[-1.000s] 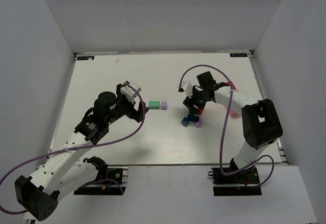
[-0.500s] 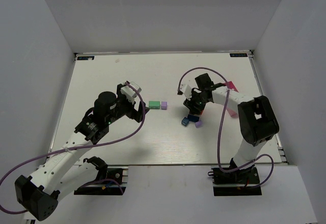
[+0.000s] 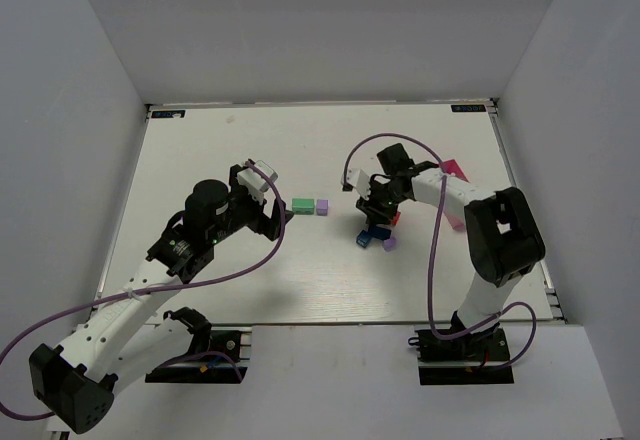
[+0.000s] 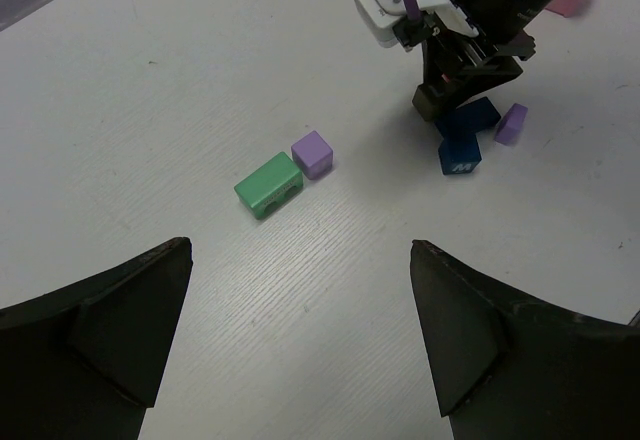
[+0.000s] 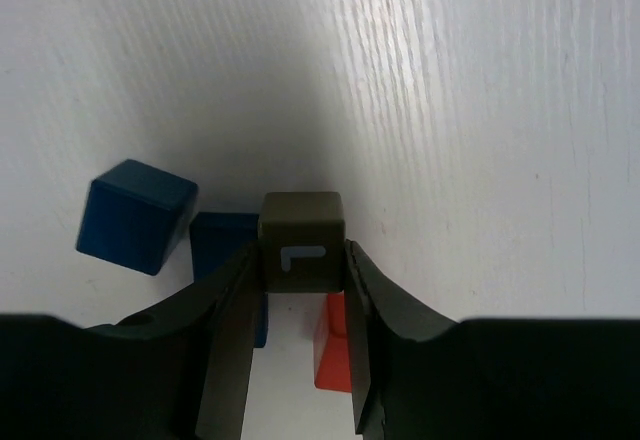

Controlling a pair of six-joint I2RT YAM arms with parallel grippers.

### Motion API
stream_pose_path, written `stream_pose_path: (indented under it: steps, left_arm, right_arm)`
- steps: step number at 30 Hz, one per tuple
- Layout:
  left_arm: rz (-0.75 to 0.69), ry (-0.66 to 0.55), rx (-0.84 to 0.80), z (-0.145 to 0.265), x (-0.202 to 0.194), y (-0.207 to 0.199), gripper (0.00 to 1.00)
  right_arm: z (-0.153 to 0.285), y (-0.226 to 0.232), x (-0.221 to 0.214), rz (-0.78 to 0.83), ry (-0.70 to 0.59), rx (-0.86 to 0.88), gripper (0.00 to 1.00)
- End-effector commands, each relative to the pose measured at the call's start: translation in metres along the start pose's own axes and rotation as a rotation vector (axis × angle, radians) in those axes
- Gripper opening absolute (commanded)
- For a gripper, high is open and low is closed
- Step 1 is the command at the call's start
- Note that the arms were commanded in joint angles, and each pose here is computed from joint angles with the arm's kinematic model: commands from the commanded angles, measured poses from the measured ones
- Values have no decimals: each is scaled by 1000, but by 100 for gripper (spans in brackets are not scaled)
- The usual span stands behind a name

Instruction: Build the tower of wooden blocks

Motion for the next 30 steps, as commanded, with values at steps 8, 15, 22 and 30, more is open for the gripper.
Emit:
stream_pose_path:
  steps: [8,15,22,30]
  left_arm:
    - [4,-3,-11,2,1,-1,100]
    - [4,-4,-20,2,1,-2,100]
    - [4,-5,-29,2,1,-3,100]
    - [4,-5,-29,2,1,-3,100]
  right_arm:
    - [8,13,57,220,-133,80,19]
    - [-6,6,73,253,-132,88,22]
    - [-22,-2,84,284,-110,106,22]
    - [-34,-3,91,303,-103,124,23]
Point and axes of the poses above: each gripper's point midway between its finger pads, its own z axis back along the fingers, its own y axis along the line the jaws close on, x = y × z, the point moved 5 cm from there along z, back along the fingers, and after that the axes turned 3 degrees about -z, right-handed, at the moved point
